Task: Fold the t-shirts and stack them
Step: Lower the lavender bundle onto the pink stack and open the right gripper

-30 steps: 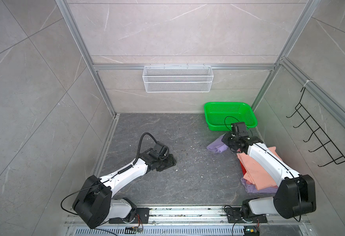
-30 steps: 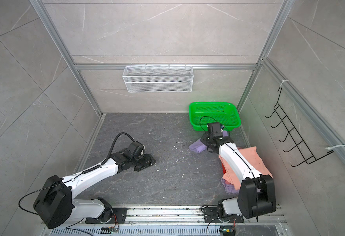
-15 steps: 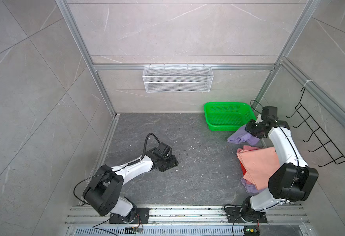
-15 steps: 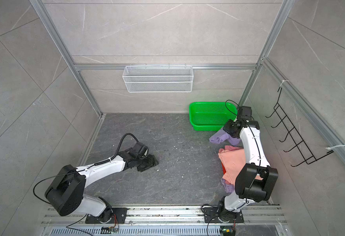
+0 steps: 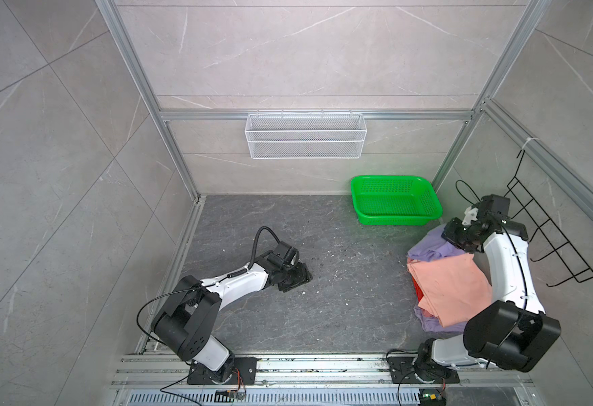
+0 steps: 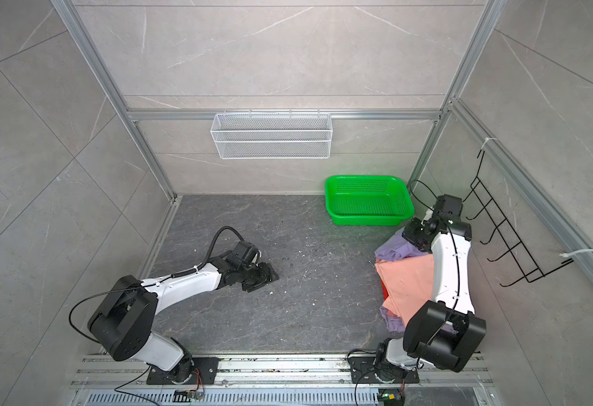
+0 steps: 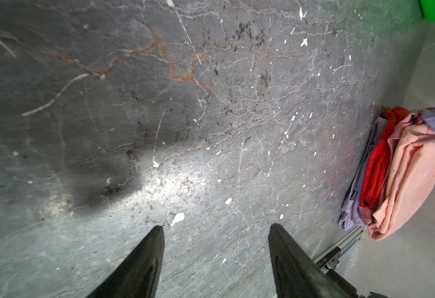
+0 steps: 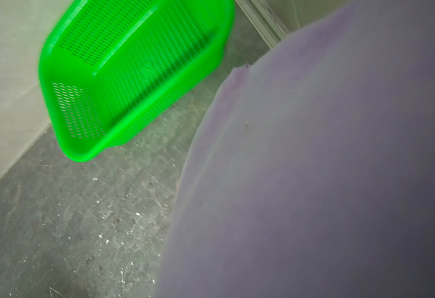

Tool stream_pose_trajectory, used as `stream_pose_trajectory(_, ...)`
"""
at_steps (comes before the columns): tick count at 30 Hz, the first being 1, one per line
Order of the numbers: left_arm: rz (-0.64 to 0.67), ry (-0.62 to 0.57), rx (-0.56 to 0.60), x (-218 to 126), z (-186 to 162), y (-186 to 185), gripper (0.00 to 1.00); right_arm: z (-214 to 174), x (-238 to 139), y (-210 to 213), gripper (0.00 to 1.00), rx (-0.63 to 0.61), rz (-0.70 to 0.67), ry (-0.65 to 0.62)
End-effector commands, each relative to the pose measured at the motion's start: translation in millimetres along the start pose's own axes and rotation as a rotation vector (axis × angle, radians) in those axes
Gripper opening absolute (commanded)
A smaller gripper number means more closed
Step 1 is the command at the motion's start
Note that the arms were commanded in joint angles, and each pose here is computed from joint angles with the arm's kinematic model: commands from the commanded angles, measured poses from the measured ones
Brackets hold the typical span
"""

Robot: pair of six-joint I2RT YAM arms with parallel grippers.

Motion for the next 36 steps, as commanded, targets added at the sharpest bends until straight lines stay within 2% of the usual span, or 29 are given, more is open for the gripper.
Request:
stream_pose_trajectory(1, -0.057, -0.043, 0.059, -13, 12, -16, 0.67, -15, -1, -27, 0.01, 0.027, -0.038, 0.000)
stream_pose_trajectory(7, -0.051, -0.068, 0.080, -23, 14, -18, 0.67, -42, 16, -60, 0.01, 0.107, -0.116, 0.044)
stream_pose_trajectory(9, -0.047, -0.072, 0.084, -25, 14, -18, 0.67, -51, 21, -70, 0.05, 0.133, -0.147, 0.051)
stream_pose_trajectory(13, -0.055, -0.074, 0.091, -27, 14, -20, 0.67, -59, 27, -97, 0.26, 0.191, -0.279, 0.055)
stream_pose_trajectory(14, -0.054, -0.073, 0.093, -27, 13, -20, 0.67, -59, 26, -106, 0.42, 0.216, -0.320, 0.039)
stream_pose_trajectory(17, -0.051, -0.078, 0.094, -29, 12, -18, 0.67, -56, 12, -123, 0.61, 0.280, -0.413, -0.034)
stream_pose_trajectory(19, -0.046, -0.083, 0.094, -31, 11, -17, 0.67, -55, 0, -129, 0.65, 0.304, -0.457, -0.079)
stream_pose_trajectory(22, -0.042, -0.091, 0.095, -32, 11, -16, 0.67, -54, -22, -134, 0.77, 0.329, -0.511, -0.148)
stream_pose_trajectory(23, -0.042, -0.093, 0.096, -32, 11, -16, 0.67, -54, -29, -133, 0.78, 0.334, -0.511, -0.170)
stream_pose_trajectory(26, -0.050, -0.095, 0.105, -33, 12, -19, 0.67, -52, -45, -127, 0.78, 0.345, -0.487, -0.211)
stream_pose_trajectory(29, -0.049, -0.097, 0.109, -35, 12, -18, 0.67, -51, -57, -111, 0.77, 0.343, -0.385, -0.234)
stream_pose_trajectory(33, -0.058, -0.108, 0.120, -38, 13, -21, 0.67, -36, -54, -70, 0.75, 0.286, -0.081, -0.264)
stream_pose_trajectory(36, -0.073, -0.123, 0.132, -43, 14, -24, 0.67, -22, -36, -56, 0.72, 0.270, 0.025, -0.232)
Point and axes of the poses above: each gripper's point midway between its finger pads, its own x axis out along the fingers, its own y axis along the line the jaws close on, z = x × y, the point moved 4 cm from there along -x, back along the fingers, and after that the axes turned 12 degrees about x, right-handed, at the moved point
